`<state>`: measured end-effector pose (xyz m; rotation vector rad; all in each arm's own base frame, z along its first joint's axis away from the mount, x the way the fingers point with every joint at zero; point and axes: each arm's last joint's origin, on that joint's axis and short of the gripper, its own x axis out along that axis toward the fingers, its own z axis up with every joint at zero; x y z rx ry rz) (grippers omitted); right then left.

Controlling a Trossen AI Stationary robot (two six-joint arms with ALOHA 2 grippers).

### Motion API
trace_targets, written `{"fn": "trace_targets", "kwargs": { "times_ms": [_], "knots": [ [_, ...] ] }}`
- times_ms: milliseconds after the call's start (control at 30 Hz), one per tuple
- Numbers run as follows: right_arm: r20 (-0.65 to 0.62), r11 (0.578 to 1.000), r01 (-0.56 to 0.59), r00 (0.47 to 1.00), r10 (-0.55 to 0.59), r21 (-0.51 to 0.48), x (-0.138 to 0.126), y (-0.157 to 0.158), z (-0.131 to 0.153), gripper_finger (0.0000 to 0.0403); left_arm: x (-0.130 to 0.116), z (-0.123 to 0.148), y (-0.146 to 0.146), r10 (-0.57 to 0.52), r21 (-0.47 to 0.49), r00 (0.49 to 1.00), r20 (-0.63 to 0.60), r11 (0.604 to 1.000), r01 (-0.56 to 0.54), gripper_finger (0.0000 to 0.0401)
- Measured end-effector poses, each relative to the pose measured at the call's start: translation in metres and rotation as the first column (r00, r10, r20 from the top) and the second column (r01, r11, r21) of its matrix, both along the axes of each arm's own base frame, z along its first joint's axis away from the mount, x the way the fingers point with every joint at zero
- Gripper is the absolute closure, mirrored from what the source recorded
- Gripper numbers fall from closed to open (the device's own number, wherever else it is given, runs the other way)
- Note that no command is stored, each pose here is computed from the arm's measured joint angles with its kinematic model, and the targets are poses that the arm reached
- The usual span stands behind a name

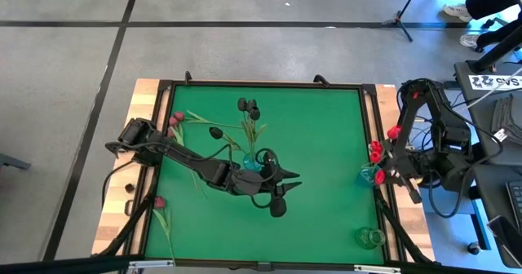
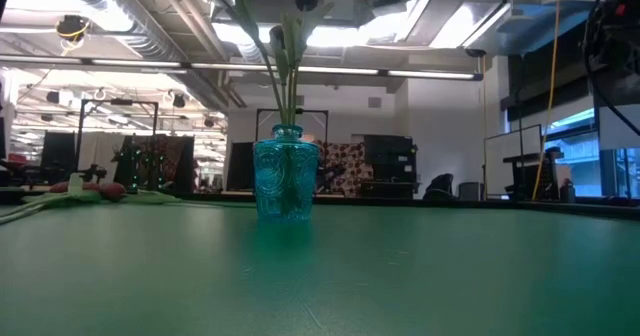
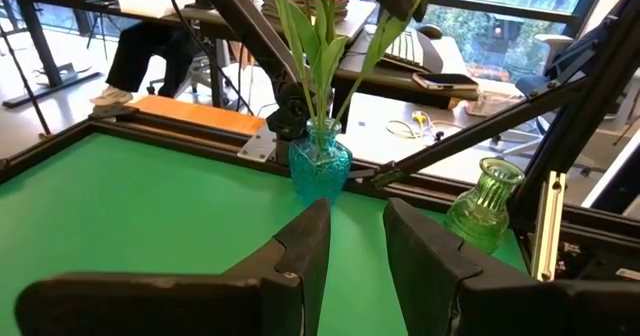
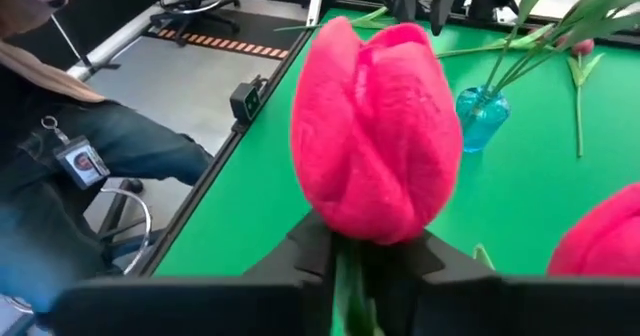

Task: Sort flowers into vase by color
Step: Put the red flower into the right blue vase

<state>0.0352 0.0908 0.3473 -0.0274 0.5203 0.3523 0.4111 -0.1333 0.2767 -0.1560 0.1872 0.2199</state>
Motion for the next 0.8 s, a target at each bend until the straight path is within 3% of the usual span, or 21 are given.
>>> {"fn": "trace_targets", "kwargs": {
  "times_ms": [233,367,600,800],
  "knots": [
    [-0.08,0.998,-0.023,0.996,0.028,0.063,-0.002,-0.001,0.004,0.0241,-0.004,-0.005,0.001,0.001,0.024,0.997,-0.082,1.0,0.001,0.0305],
    [-0.136,0.98,-0.033,0.989,0.061,0.194,-0.004,-0.006,0.024,0.0197,-0.01,0.0,0.001,0.009,0.007,0.995,-0.101,1.0,-0.009,0.0305],
    [-0.166,0.969,-0.017,0.984,0.06,0.247,-0.006,-0.014,0.039,0.0195,-0.013,0.001,-0.002,0.009,0.03,0.994,-0.113,1.0,-0.006,0.0305],
    [-0.311,0.976,0.135,0.947,-0.076,0.17,-0.007,-0.018,0.025,0.0197,-0.014,-0.001,-0.004,0.01,0.04,0.991,-0.134,0.999,-0.004,0.0305]
  ]
}}
